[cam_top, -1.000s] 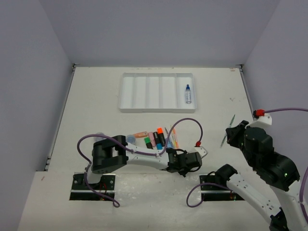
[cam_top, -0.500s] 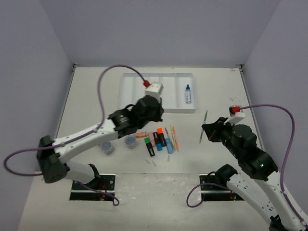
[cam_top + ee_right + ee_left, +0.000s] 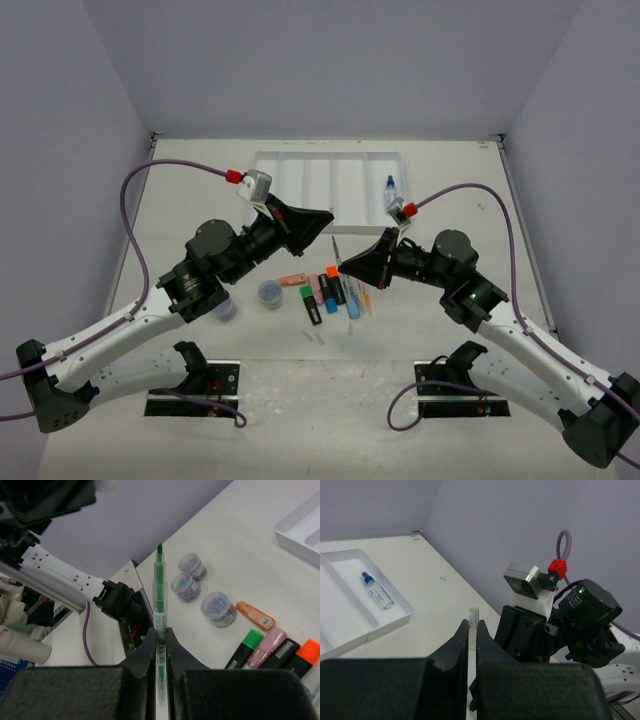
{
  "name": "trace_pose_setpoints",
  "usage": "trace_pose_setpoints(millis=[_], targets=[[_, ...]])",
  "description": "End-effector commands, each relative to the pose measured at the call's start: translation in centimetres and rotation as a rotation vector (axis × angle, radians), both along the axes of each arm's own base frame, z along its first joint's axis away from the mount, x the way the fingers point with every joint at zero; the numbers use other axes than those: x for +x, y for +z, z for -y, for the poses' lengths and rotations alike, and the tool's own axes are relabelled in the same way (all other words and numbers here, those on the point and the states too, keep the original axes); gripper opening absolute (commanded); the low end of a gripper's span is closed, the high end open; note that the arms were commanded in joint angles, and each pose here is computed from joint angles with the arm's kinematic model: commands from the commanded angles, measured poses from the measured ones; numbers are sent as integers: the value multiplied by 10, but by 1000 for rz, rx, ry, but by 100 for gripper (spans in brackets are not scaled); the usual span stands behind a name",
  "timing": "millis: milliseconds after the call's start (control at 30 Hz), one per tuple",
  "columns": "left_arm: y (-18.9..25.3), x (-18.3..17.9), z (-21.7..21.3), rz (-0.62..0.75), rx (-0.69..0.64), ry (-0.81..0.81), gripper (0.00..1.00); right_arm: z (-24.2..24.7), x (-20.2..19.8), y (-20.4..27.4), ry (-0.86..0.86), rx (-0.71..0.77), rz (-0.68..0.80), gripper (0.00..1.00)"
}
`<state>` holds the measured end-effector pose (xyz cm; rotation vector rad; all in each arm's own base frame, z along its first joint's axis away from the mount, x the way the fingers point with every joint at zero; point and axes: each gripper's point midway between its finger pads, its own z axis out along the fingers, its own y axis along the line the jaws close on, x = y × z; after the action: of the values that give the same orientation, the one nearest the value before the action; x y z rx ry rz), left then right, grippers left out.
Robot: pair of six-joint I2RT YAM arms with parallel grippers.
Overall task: Sort the stationery into containers
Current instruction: Close the pen cap on the pen.
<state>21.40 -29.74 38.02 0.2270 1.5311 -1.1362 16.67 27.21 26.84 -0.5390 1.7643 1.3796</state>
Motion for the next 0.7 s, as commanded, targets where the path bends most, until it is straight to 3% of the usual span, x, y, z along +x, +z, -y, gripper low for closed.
trace_pose_setpoints(millis=[0,667], targets=[[32,-19,2,124,-102,-95,0,-9,-2,62,25,97,181,0],[31,-7,-6,124,-120,-15,0,-10,-5,65,15,91,176,0]])
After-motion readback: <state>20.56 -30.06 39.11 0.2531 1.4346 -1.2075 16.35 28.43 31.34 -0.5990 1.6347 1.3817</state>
